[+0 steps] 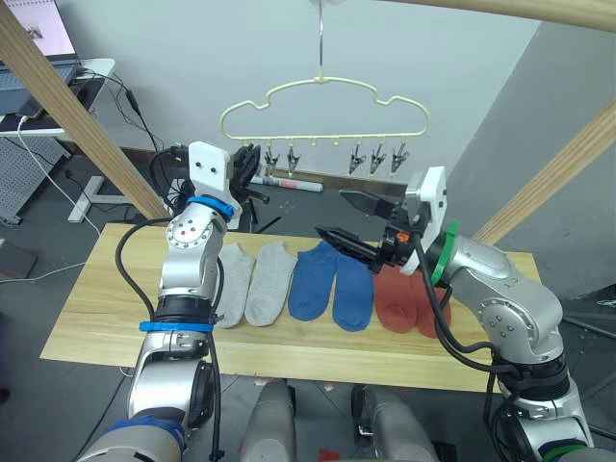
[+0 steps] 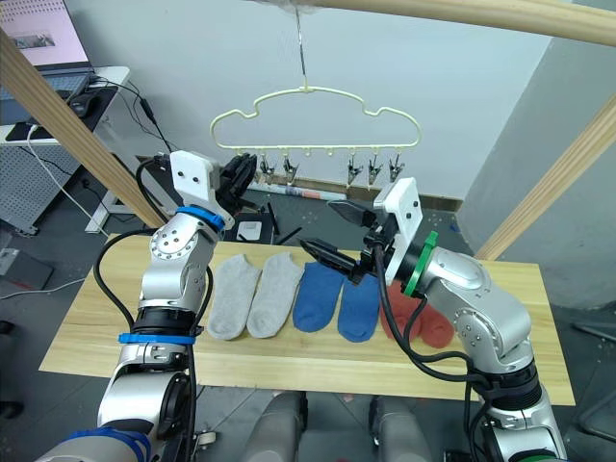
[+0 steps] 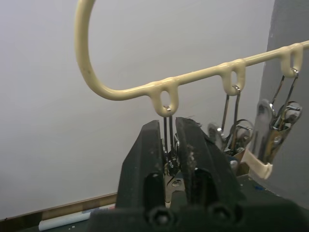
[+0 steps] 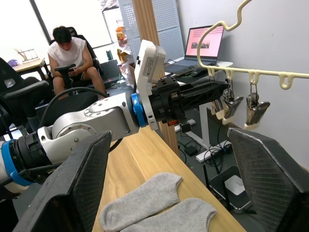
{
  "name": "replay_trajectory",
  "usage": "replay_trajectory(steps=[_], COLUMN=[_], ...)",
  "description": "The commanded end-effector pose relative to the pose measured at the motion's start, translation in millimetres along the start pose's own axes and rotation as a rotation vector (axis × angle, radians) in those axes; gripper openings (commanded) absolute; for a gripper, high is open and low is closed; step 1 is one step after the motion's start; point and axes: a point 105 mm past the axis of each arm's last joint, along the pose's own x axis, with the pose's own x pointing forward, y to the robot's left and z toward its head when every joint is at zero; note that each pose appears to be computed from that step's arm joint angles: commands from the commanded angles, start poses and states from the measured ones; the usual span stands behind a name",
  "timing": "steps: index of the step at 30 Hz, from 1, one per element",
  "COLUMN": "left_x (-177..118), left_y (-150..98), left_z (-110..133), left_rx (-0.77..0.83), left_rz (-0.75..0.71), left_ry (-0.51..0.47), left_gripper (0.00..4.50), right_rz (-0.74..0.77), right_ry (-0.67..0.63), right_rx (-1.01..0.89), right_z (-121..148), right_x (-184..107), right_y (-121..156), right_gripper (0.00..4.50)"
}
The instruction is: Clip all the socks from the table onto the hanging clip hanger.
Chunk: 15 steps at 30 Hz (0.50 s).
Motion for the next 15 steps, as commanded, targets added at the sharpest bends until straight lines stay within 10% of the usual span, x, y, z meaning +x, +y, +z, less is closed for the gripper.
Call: replay_trajectory(steps=[1, 15], left_x=[0.9, -13.3], left_y=[3.7, 10.0], left_z=[16.4, 5.1], left_rx=[0.038, 0.025], left_rz=[0.001, 0.016], left_ry=[-0.05, 0.027], left_gripper=[0.02, 0.02], right_rz=[-0.022, -1.001], right_ry=[-0.018, 0.595], right_rx=[-0.037, 0.009], right_z=[6.1, -162.3], right_x=[-3.3, -144.0], right_y=[2.5, -115.5], right_gripper=[4.02, 4.02])
